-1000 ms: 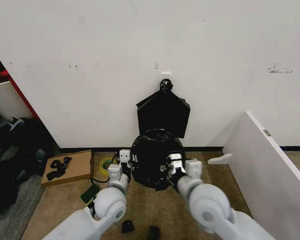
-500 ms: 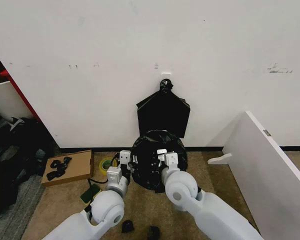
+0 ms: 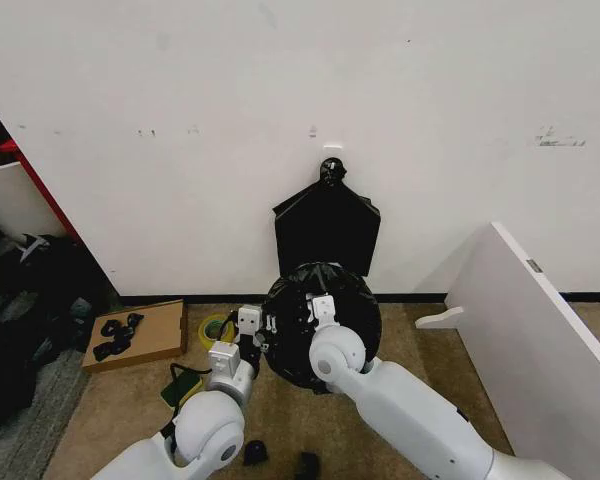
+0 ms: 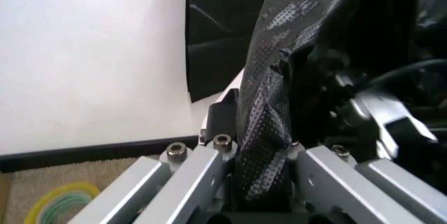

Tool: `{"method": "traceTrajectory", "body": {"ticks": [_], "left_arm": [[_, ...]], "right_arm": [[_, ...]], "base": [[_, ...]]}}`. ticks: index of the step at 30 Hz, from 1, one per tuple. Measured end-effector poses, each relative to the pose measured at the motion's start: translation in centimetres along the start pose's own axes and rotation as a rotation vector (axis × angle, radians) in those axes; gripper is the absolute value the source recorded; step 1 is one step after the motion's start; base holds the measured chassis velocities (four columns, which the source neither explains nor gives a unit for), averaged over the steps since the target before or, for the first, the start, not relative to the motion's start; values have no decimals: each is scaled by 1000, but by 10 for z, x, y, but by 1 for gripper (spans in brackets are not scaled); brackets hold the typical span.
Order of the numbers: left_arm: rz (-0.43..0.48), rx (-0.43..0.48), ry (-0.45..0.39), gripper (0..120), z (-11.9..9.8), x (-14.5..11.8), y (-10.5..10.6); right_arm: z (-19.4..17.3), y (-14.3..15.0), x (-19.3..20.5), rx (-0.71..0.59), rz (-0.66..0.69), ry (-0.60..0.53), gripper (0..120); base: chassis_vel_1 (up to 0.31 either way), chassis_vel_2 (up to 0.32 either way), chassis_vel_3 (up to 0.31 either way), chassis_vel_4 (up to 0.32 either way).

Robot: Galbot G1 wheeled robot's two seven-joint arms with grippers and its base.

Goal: Place the garbage bag over the trash bin.

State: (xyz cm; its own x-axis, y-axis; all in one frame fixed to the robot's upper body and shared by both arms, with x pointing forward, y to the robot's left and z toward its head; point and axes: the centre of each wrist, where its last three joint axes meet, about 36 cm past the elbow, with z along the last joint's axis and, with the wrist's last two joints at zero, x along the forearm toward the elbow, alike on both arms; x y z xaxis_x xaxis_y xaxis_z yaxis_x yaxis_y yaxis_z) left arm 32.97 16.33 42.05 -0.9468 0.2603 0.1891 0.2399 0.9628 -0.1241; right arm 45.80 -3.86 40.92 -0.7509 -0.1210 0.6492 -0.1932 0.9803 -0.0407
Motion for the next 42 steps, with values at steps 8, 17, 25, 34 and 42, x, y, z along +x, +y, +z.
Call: {"method": "traceTrajectory", "body": {"ticks": [8, 17, 25, 34, 42], "left_arm": [[4, 2, -1, 1, -1, 5, 0], [-66, 1, -9, 1, 0, -9, 10], [-137, 89, 70, 1, -8, -17, 13], [-117, 106, 82, 1, -11, -10, 12], [-65, 145, 78, 1, -21, 3, 4]], "right_arm": [[-1, 2, -5, 15, 14, -6, 0], [2, 8, 38, 76, -49, -44, 0], [10, 28, 83, 176, -108, -143, 0], [0, 32, 67, 219, -40, -225, 0], [22, 29, 9, 324, 51, -186, 0]], "base": [[0, 0, 0, 0], [0, 0, 0, 0], [0, 0, 0, 0], [0, 0, 0, 0], [0, 0, 0, 0]]}}
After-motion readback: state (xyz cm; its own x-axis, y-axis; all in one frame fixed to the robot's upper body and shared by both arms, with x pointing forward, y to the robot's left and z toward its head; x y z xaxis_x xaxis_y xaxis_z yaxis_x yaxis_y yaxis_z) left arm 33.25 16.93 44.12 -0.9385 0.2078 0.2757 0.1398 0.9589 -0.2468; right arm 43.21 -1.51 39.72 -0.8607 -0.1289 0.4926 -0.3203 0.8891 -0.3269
